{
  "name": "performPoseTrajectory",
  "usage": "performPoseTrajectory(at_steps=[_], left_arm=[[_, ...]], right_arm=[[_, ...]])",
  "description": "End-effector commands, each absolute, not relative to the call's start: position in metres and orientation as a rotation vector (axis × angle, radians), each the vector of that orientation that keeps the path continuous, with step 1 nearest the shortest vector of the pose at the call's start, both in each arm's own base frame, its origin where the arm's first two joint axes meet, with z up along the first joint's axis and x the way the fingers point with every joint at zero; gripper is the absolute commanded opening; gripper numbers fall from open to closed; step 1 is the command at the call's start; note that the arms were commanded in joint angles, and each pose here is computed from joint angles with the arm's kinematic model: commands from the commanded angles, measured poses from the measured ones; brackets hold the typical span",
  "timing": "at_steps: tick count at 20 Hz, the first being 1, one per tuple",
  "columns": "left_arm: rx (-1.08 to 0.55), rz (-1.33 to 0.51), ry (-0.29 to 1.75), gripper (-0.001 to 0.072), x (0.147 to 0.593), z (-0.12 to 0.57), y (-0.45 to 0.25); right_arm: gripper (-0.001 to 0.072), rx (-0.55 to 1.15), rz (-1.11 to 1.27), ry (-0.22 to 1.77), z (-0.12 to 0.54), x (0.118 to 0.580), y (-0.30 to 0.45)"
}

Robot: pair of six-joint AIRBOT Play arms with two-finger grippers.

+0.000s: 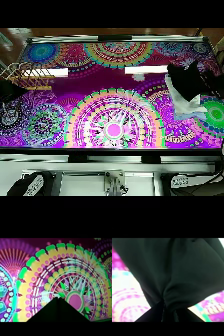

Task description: Fold the shirts.

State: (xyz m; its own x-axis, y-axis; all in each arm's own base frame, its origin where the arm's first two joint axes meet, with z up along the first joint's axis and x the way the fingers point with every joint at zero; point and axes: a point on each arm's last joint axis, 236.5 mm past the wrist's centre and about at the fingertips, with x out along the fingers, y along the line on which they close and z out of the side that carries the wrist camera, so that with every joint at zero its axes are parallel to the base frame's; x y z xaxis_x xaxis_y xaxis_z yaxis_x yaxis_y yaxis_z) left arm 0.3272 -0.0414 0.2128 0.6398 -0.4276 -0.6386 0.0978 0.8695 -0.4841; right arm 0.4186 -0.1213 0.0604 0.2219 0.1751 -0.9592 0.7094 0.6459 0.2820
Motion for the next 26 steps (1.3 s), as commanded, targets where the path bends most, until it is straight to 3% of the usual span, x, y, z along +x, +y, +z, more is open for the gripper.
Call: performPoseTrajectory(at_steps=[1,8,9,10,11,14,17,19,21,24,26], left_arm=[[-0.412,-0.326,0.82,0.0033,0.327,0.214,-0.043],[-0.414,-0.327,0.819,0.0033,0.327,0.214,-0.043],[-0.414,-0.326,0.819,0.0033,0.327,0.214,-0.043],[-0.414,-0.327,0.82,0.0033,0.327,0.214,-0.043],[-0.413,-0.326,0.819,0.0032,0.328,0.214,-0.043],[-0.415,-0.32,0.805,0.0033,0.331,0.216,-0.041],[-0.413,-0.315,0.796,0.0032,0.333,0.217,-0.04],[-0.399,-0.331,0.807,0.0031,0.335,0.213,-0.042],[-0.367,-0.345,0.859,0.003,0.342,0.197,-0.049],[-0.118,-0.309,0.994,0.0029,0.366,0.161,-0.056],[0.062,-0.264,1.058,0.003,0.392,0.145,-0.07]], right_arm=[[0.0065,0.833,-0.547,1.438,0.033,0.391,-0.123],[0.0076,0.814,-0.658,1.463,-0.001,0.376,-0.138],[0.017,0.802,-0.692,1.456,-0.002,0.374,-0.144],[0.0425,0.784,-0.706,1.463,-0.002,0.371,-0.148],[0.0526,0.756,-0.679,1.491,-0.001,0.366,-0.146],[0.0527,0.634,-0.724,1.556,0.019,0.334,-0.158],[0.0526,0.374,-0.886,1.588,0.073,0.277,-0.2],[0.0525,0.247,-0.999,1.446,0.122,0.269,-0.233],[0.0526,0.213,-0.93,1.15,0.177,0.312,-0.247],[0.0525,0.244,-0.585,0.574,0.29,0.419,-0.196],[0.0525,0.237,-0.343,0.451,0.321,0.46,-0.123]])
